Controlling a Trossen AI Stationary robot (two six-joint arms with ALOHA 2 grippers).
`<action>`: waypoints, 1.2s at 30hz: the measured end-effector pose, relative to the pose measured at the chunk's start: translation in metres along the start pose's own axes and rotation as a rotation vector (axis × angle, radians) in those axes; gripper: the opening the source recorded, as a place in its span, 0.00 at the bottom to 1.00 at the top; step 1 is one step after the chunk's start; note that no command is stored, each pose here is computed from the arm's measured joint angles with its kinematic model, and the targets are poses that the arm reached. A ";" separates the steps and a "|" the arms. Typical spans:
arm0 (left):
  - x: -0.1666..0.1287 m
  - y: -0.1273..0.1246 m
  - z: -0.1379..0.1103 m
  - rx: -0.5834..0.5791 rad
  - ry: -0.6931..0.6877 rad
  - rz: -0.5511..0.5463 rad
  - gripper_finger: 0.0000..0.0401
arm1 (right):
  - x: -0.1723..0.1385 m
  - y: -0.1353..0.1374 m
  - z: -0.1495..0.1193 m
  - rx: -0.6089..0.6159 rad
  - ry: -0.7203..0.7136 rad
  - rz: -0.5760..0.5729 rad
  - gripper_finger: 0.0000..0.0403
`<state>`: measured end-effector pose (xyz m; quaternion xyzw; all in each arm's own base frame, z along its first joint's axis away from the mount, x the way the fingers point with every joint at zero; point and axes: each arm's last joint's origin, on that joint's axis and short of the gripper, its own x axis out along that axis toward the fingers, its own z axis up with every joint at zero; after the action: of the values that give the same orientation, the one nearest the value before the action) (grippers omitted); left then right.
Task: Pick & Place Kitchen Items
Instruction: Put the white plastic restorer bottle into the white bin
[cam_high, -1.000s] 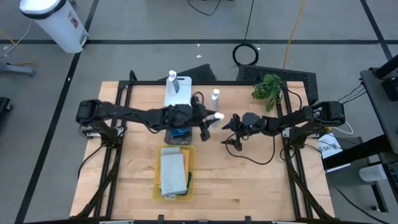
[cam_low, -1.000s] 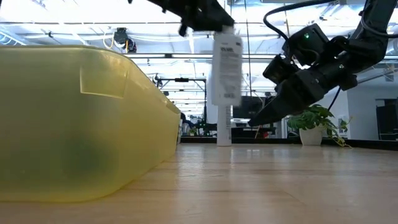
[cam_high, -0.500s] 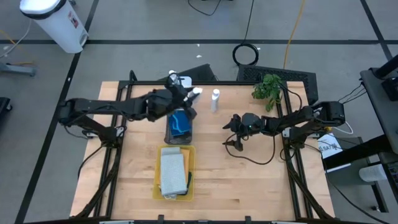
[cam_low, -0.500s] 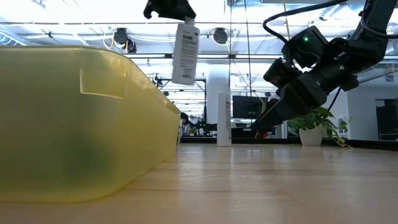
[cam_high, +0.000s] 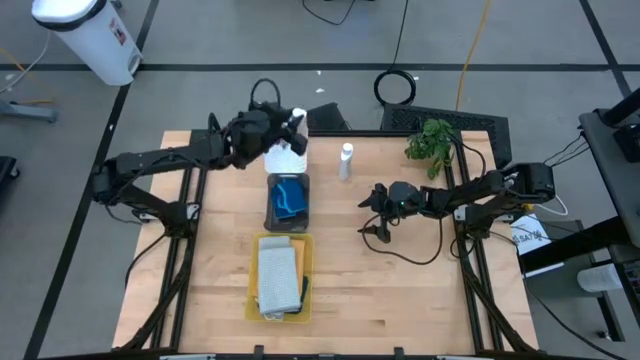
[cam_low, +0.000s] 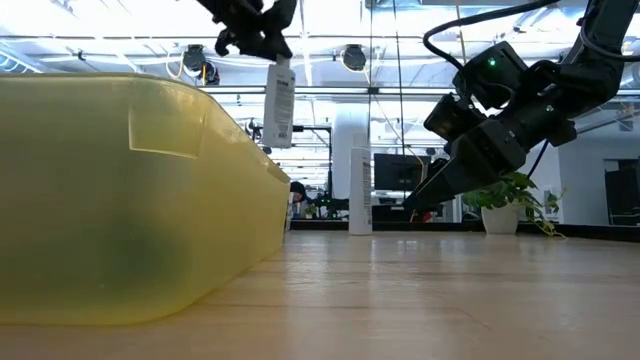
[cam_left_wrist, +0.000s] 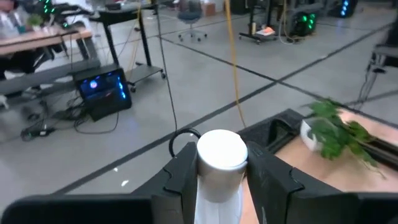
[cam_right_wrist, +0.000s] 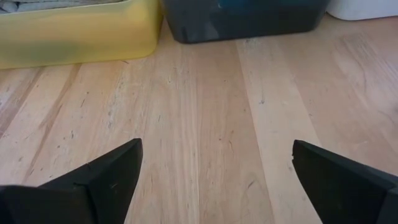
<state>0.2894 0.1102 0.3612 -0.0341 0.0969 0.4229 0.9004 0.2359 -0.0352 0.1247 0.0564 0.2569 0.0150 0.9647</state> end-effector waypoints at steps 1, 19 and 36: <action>0.003 0.004 -0.001 -0.013 0.003 0.000 0.28 | 0.000 0.000 0.000 0.000 0.000 0.000 0.94; 0.035 0.049 -0.086 -0.117 -0.048 0.049 0.28 | 0.000 0.000 0.003 -0.009 -0.024 -0.002 0.94; 0.081 0.043 -0.138 -0.113 -0.008 0.078 0.28 | 0.000 0.000 0.003 -0.010 -0.031 -0.003 0.94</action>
<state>0.2867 0.1796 0.2101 -0.0795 0.0704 0.4627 0.8801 0.2374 -0.0355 0.1275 0.0515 0.2421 0.0141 0.9688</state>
